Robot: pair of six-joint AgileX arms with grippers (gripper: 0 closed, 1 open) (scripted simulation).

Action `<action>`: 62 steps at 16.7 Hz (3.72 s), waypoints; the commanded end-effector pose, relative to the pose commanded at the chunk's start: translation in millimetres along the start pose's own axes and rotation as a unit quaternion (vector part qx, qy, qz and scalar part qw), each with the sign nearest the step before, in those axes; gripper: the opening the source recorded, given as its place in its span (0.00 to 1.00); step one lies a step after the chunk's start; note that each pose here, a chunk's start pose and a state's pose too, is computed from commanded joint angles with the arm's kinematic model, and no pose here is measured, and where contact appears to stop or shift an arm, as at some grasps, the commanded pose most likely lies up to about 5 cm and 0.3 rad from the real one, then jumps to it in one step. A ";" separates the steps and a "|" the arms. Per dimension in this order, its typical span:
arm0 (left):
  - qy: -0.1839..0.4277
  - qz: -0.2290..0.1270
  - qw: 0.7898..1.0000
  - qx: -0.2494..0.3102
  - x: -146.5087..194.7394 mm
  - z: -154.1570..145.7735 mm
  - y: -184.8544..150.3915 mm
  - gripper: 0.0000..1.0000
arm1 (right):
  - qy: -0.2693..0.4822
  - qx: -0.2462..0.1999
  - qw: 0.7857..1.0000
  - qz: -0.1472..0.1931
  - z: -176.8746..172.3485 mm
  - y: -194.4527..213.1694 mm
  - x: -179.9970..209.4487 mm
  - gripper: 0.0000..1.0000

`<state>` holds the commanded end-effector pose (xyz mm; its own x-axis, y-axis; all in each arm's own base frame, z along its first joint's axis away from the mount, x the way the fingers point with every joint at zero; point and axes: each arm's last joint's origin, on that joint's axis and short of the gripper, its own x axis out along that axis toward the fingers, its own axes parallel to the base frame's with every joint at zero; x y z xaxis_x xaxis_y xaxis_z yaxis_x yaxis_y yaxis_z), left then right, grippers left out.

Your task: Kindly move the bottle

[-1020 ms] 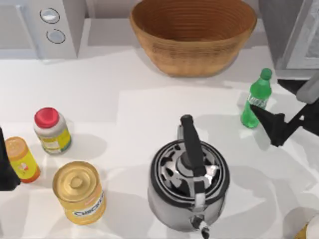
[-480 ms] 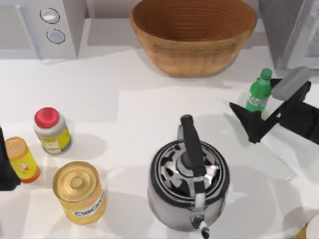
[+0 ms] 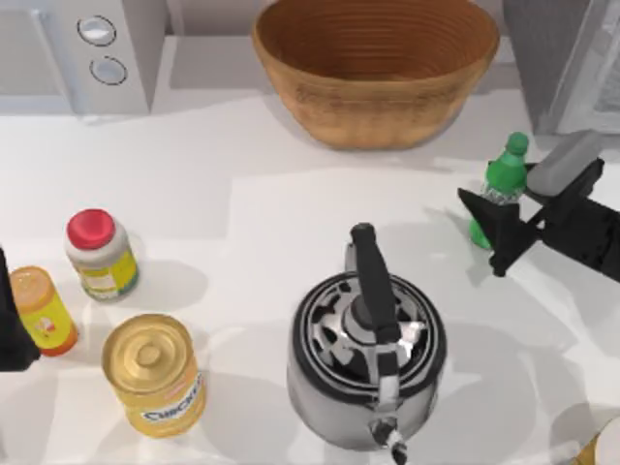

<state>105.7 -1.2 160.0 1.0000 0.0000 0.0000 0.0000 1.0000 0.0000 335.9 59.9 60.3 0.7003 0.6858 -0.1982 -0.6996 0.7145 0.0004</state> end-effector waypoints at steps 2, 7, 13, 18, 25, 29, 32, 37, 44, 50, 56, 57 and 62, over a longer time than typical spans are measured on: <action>0.000 0.000 1.000 0.000 0.0 0.0 0.0 1.00 | 0.000 0.000 1.000 0.000 0.0 0.0 0.0 0.25; 0.000 0.000 1.000 0.000 0.0 0.0 0.0 1.00 | 0.000 0.000 1.000 0.000 0.0 0.0 0.0 0.00; 0.000 0.000 1.000 0.000 0.0 0.0 0.0 1.00 | 0.000 0.000 1.000 0.000 0.0 0.0 0.0 0.00; 0.000 0.000 1.000 0.000 0.0 0.0 0.0 1.00 | 0.002 0.012 1.000 -0.025 1.5 -13.2 -19.5 0.00; 0.000 0.000 1.000 0.000 0.0 0.0 0.0 1.00 | -0.001 0.046 0.969 -0.244 0.2 -86.6 -138.9 0.00; 0.000 0.000 1.000 0.000 0.0 0.0 0.0 1.00 | -0.004 0.063 0.937 -0.343 1.1 -95.7 -205.1 0.00; 0.000 0.000 1.000 0.000 0.0 0.0 0.0 1.00 | -0.003 0.075 0.925 -0.372 1.6 -91.8 -222.0 0.00; 0.000 0.000 1.000 0.000 0.0 0.0 0.0 1.00 | -0.003 0.075 0.926 -0.370 1.1 -92.8 -220.2 0.00; 0.000 0.000 1.000 0.000 0.0 0.0 0.0 1.00 | 0.001 0.079 0.925 -0.372 -24.1 -117.7 -192.3 0.00; 0.000 0.000 1.000 0.000 0.0 0.0 0.0 1.00 | -0.003 0.075 0.925 -0.372 -32.3 -126.6 -178.9 0.00; 0.000 0.000 1.000 0.000 0.0 0.0 0.0 1.00 | -0.003 0.075 0.925 -0.372 -32.3 -126.6 -178.9 0.38; 0.000 0.000 1.000 0.000 0.0 0.0 0.0 1.00 | -0.003 0.075 0.925 -0.372 -32.3 -126.6 -178.9 0.45; 0.000 0.000 1.000 0.000 0.0 0.0 0.0 1.00 | -0.003 0.075 0.925 -0.372 -32.3 -126.6 -178.9 0.83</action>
<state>105.7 -1.2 160.0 1.0000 0.0000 0.0000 0.0000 1.0000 0.0000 294.6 -157.8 64.0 0.9811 -0.0037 -0.1935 0.0043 1.0000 0.0028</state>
